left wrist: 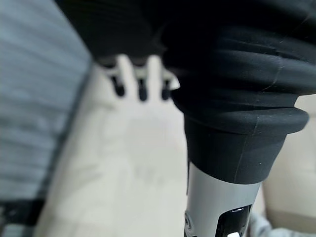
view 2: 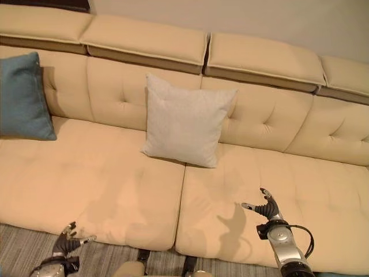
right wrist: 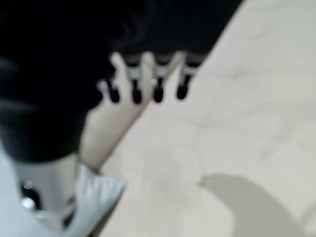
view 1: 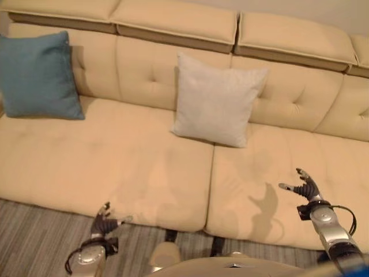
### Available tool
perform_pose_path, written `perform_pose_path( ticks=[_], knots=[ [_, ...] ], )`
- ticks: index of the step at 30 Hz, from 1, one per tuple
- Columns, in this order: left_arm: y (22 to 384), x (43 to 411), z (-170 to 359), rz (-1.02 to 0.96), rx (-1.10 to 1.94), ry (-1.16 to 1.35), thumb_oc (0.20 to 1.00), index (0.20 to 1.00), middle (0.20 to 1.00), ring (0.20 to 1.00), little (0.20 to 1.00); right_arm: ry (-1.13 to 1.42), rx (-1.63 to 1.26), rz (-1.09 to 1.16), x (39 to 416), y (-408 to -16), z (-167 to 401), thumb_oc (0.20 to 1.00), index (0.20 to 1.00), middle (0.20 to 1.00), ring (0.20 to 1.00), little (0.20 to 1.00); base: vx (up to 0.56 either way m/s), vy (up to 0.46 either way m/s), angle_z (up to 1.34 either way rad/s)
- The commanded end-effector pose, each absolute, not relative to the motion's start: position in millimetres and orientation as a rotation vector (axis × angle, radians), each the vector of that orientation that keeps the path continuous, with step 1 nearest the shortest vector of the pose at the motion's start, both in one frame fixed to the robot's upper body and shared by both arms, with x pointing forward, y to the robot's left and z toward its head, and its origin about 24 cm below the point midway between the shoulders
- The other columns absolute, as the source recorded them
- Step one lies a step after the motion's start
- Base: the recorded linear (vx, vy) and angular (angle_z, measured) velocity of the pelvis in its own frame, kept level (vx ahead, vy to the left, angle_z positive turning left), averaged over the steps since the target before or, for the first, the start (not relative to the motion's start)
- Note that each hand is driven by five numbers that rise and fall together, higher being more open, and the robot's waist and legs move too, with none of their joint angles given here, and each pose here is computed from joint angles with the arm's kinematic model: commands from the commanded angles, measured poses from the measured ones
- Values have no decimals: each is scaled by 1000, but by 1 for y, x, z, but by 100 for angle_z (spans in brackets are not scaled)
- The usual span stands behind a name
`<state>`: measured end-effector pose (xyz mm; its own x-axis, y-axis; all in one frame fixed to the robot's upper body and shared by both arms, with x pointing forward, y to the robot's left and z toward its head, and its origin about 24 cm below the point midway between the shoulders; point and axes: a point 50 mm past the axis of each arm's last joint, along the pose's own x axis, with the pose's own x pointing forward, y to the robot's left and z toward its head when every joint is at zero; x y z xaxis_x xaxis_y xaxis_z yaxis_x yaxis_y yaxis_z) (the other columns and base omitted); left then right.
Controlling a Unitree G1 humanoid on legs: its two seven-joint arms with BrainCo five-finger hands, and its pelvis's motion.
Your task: Pick up all the scattered cushions and arrange them neatly on the sofa.
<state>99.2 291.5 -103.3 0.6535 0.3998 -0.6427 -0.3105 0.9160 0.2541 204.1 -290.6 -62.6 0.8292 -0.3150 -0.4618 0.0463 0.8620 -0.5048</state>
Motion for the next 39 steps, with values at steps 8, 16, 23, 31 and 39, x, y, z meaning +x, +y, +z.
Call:
perform_pose_path(
  ticks=[8,16,23,31,39],
  knots=[
    [280,77,-139,277,193,1021,1000,1000,1000,1000,1000,762,-578,-82,175,-283,-99,1000,1000,1000,1000,1000,-78,-3,9],
    [269,99,-140,241,204,985,1000,1000,1000,1000,1000,919,-622,-60,155,-280,-120,1000,1000,1000,1000,1000,-132,42,-5],
    [248,116,-142,206,174,952,1000,1000,1000,1000,1000,1002,-565,-142,147,-284,-126,1000,1000,1000,1000,1000,-257,200,-43],
    [237,114,-148,135,232,1011,1000,1000,1000,1000,1000,1009,-520,-167,147,-277,-129,1000,1000,1000,1000,1000,-303,133,-70],
    [238,106,-151,169,215,1045,1000,1000,1000,1000,1000,981,-520,-136,157,-264,-130,1000,1000,1000,1000,1000,-167,-132,-94]
  ],
)
